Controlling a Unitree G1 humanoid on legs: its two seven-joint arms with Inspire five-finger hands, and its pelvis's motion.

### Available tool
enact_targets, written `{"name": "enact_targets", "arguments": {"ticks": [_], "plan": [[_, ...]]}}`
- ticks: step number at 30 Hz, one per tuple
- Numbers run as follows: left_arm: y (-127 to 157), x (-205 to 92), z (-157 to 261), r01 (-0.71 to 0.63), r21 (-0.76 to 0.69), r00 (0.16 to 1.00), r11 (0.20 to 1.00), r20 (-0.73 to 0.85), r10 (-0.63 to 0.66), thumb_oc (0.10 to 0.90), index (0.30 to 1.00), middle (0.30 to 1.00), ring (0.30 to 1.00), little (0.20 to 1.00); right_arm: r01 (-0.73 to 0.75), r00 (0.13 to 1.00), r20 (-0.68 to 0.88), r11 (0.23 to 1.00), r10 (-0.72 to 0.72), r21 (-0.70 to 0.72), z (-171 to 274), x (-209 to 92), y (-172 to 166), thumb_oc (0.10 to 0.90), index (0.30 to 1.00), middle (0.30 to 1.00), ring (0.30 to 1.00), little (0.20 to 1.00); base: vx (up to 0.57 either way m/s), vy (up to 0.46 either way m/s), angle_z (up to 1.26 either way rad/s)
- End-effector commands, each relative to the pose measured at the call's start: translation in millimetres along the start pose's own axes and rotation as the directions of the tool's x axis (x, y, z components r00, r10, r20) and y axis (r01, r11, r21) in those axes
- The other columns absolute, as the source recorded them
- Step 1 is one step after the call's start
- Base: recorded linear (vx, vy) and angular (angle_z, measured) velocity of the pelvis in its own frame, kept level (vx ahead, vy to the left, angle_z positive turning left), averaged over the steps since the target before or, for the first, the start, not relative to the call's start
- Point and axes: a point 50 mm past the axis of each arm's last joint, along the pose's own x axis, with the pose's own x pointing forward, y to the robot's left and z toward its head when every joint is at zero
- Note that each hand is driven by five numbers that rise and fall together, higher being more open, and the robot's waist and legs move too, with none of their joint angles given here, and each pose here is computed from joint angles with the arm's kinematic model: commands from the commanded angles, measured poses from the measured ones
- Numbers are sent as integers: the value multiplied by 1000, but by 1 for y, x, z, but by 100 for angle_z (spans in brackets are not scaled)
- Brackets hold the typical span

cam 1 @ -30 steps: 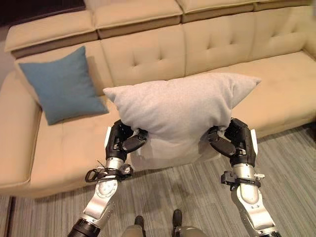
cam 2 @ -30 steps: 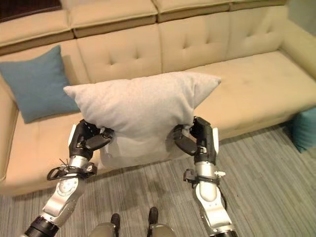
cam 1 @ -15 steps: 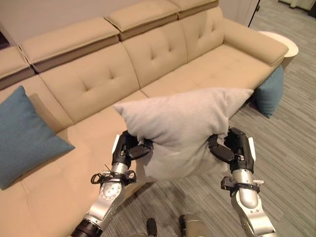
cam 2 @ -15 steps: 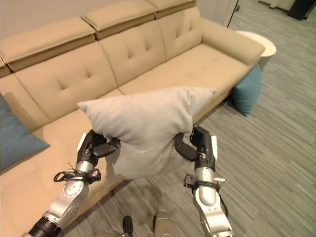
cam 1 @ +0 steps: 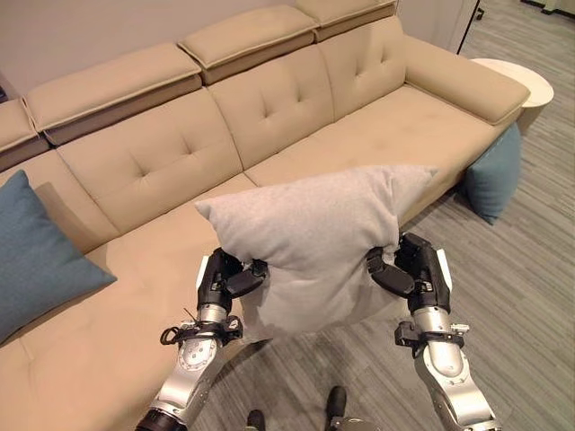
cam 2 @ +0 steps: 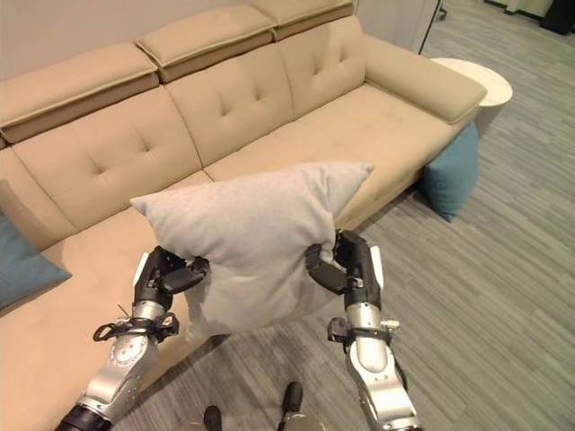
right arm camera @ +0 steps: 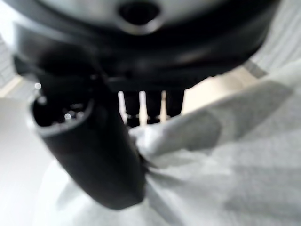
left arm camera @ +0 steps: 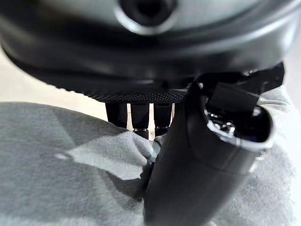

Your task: Pick up all the scattered cushions and arrange them neatly on the sofa.

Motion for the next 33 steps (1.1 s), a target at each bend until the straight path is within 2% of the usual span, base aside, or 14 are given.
{"name": "enact_targets", "arguments": {"ticks": [1,12,25,33], "plan": [[-59,9,69,311,-37,892,950,356,-278,400,300,300,300,300,-203,903,406,973,143,109,75,14,33,400,300,300,300,300,205,-161,-8],[-49,5,63,277,-30,910,960,330,-252,400,300,300,300,300,-196,915,379,974,139,116,69,15,35,400,300,300,300,300,161,-42,-25],[-42,4,65,266,12,910,964,326,-255,400,300,300,300,300,-288,883,414,952,221,107,77,18,60,400,300,300,300,300,182,57,-24],[-37,6,68,252,-25,912,967,340,-229,400,300,300,300,300,-253,882,433,963,189,96,81,22,54,400,300,300,300,300,118,-104,8]]}}
